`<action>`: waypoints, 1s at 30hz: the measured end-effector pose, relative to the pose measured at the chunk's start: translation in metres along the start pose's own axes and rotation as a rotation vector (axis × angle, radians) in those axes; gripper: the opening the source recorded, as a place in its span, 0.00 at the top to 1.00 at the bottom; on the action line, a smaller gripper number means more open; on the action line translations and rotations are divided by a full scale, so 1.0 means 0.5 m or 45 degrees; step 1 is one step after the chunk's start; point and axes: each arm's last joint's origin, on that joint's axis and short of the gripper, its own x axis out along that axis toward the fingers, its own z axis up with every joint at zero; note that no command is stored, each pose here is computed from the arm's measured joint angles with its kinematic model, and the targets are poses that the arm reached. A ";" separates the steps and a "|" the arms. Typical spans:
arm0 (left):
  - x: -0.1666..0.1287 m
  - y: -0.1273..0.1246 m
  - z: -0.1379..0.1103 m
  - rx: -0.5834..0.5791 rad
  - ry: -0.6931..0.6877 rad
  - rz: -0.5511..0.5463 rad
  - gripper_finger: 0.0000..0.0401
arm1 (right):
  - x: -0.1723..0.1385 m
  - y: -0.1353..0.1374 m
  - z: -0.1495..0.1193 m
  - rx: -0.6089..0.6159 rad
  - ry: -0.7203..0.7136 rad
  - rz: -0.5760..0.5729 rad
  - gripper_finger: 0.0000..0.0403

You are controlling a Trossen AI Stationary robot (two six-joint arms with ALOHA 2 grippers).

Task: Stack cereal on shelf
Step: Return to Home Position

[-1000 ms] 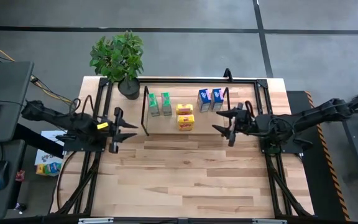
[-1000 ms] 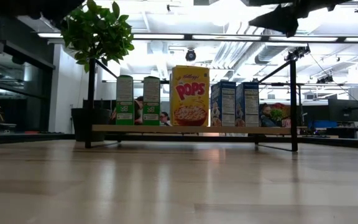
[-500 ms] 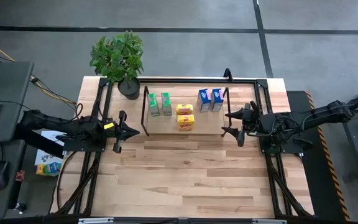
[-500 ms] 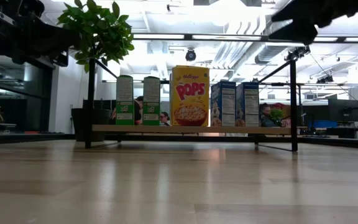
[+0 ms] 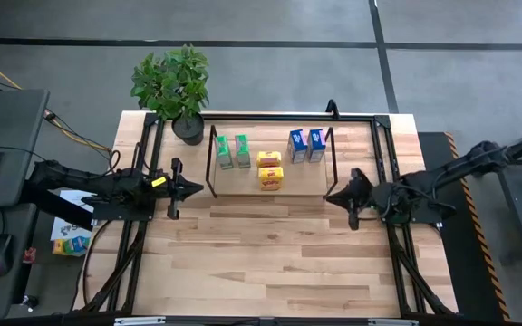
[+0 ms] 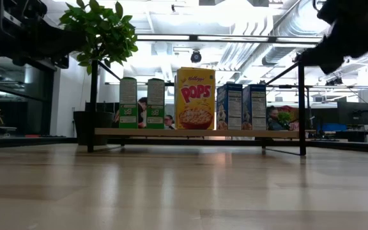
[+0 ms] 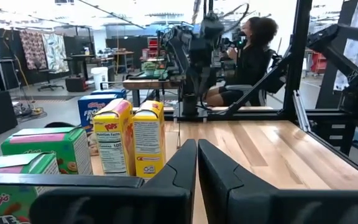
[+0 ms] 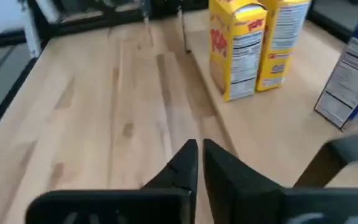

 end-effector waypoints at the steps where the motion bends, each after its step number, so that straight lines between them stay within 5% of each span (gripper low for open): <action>1: 0.000 0.000 0.000 0.000 0.000 0.000 0.98 | 0.003 -0.002 -0.015 -0.012 -0.020 -0.015 0.95; 9: 0.000 0.000 0.000 0.000 0.000 0.000 0.98 | -0.038 -0.033 -0.014 -0.101 -0.316 0.000 0.99; 19: 0.000 0.000 0.000 0.001 0.002 0.000 0.98 | -0.045 -0.060 -0.085 -0.105 -0.561 0.160 1.00; 24: 0.000 0.000 0.000 0.001 0.002 0.000 0.98 | -0.046 -0.055 -0.089 -0.293 -0.563 0.262 1.00; 30: 0.000 0.000 -0.001 0.002 0.008 -0.001 0.98 | -0.035 -0.060 -0.092 -0.405 -0.514 0.112 0.99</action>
